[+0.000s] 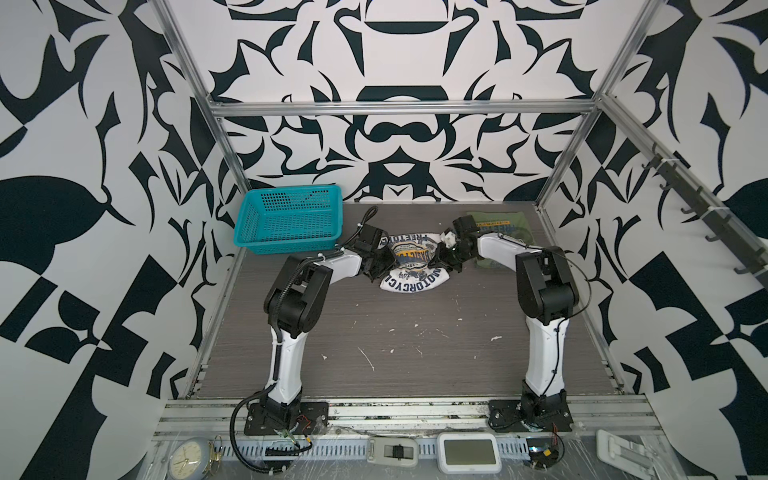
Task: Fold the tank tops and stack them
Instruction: 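Lift the folded tank top with both grippers toward the green tank top, then lower the folded tank top onto the green tank top with both grippers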
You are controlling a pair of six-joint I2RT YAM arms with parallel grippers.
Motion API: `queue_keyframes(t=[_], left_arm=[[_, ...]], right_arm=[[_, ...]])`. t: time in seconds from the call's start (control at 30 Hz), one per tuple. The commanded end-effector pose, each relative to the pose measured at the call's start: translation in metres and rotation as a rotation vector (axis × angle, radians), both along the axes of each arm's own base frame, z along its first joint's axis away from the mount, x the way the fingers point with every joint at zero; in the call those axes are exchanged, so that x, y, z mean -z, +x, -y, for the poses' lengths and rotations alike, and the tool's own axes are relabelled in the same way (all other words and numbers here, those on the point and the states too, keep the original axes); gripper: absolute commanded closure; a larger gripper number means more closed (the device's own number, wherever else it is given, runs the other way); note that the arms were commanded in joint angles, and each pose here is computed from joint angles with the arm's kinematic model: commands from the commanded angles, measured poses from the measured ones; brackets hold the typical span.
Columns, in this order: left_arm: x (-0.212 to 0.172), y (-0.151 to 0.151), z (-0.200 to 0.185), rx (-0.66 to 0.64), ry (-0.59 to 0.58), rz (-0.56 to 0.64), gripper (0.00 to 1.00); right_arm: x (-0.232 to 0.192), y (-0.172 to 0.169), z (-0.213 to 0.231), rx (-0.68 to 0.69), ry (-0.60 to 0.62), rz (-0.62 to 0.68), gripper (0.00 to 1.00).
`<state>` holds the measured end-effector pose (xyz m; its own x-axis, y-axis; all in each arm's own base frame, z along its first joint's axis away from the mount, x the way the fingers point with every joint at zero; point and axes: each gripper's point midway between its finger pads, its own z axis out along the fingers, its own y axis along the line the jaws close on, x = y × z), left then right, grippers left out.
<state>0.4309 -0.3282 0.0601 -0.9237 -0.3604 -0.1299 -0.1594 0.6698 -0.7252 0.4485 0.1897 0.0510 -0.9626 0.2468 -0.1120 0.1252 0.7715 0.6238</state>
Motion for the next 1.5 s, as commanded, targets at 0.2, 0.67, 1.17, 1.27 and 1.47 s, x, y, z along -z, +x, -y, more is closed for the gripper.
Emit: queue_keyframes(t=[0.2, 0.67, 1.17, 1.27, 1.47], left_arm=[[-0.077, 0.045, 0.089, 0.057, -0.187, 0.185, 1.0], [-0.125, 0.069, 0.21, 0.156, -0.379, 0.356, 1.0], [-0.056, 0.079, 0.255, -0.002, -0.358, 0.5, 0.62], [-0.061, 0.078, 0.253, 0.019, -0.336, 0.516, 0.51], [-0.079, 0.078, 0.226, 0.01, -0.169, 0.503, 0.3]], right_arm=[[-0.095, 0.038, 0.085, 0.113, -0.097, 0.191, 0.87], [-0.163, 0.073, 0.226, 0.338, -0.161, 0.323, 0.87], [-0.088, 0.084, 0.305, 0.456, -0.367, 0.194, 0.78], [-0.075, 0.077, 0.317, 0.485, -0.434, 0.136, 0.52], [-0.096, 0.057, 0.342, 0.559, -0.589, 0.101, 0.26]])
